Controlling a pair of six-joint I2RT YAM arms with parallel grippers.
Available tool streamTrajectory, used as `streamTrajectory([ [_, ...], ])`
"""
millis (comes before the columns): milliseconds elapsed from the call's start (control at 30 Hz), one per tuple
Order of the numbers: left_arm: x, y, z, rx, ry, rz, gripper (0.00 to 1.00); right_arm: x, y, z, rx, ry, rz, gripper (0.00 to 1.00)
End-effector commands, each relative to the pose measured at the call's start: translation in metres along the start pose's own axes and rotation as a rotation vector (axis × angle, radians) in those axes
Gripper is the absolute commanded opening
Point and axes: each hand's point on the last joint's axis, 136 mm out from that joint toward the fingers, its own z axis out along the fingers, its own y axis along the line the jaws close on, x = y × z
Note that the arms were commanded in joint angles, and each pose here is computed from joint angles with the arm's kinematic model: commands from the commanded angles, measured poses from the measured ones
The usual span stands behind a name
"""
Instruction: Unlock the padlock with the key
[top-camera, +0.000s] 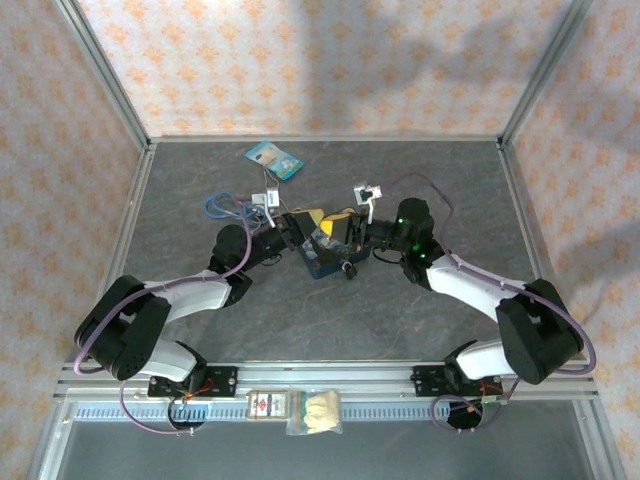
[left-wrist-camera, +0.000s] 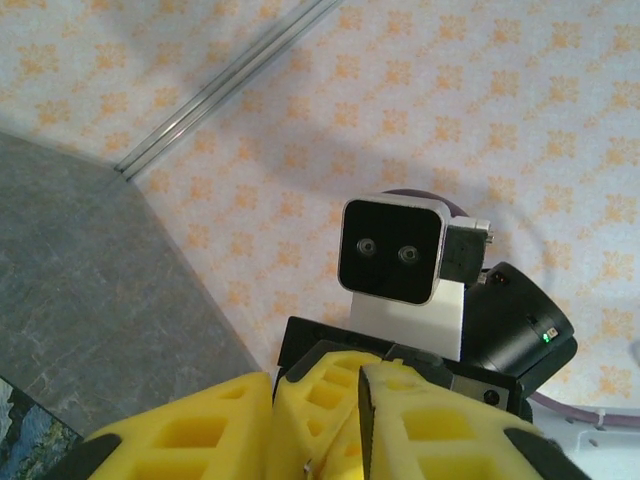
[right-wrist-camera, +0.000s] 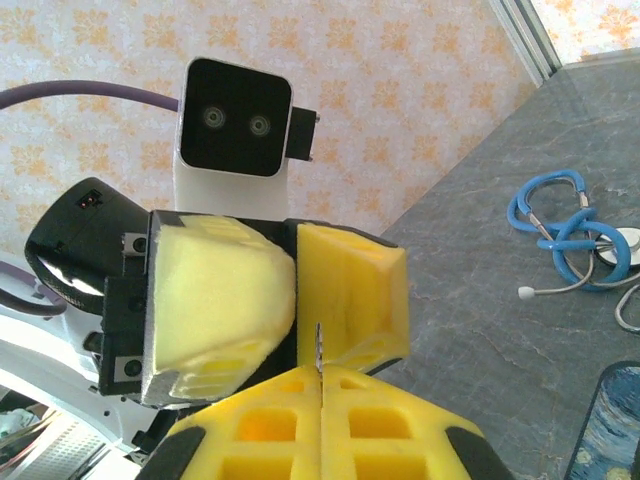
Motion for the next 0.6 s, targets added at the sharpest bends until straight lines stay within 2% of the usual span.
streamTrajectory([
  [0, -0.0004, -0.0127, 0.0022, 0.058, 0.002, 0.017, 0.15, -0.0144, 0.0146, 0.0025, -0.052, -0.031, -0.044, 0.00],
  [67, -0.0004, -0.0127, 0.0019, 0.058, 0.002, 0.017, 0.00, -0.0141, 0.0134, 0.0029, -0.049, -0.031, -0.040, 0.00],
  [200, -0.0024, -0.0145, 0.0027, 0.064, -0.006, 0.016, 0.00, -0.0149, 0.0150, 0.0026, -0.053, -0.030, -0.037, 0.02],
  [333, -0.0056, -0.0141, 0.0044, 0.061, -0.018, 0.005, 0.00, -0.0139, 0.0190, 0.0001, -0.064, -0.028, -0.036, 0.38],
  [400, -0.0065, -0.0148, 0.0043, 0.066, -0.023, 0.002, 0.00, -0.0138, 0.0197, -0.0027, -0.063, -0.032, -0.034, 0.45],
  [567, -0.0072, -0.0158, 0.0041, 0.079, -0.031, -0.012, 0.00, -0.0102, 0.0194, -0.0031, -0.075, -0.018, -0.013, 0.44],
])
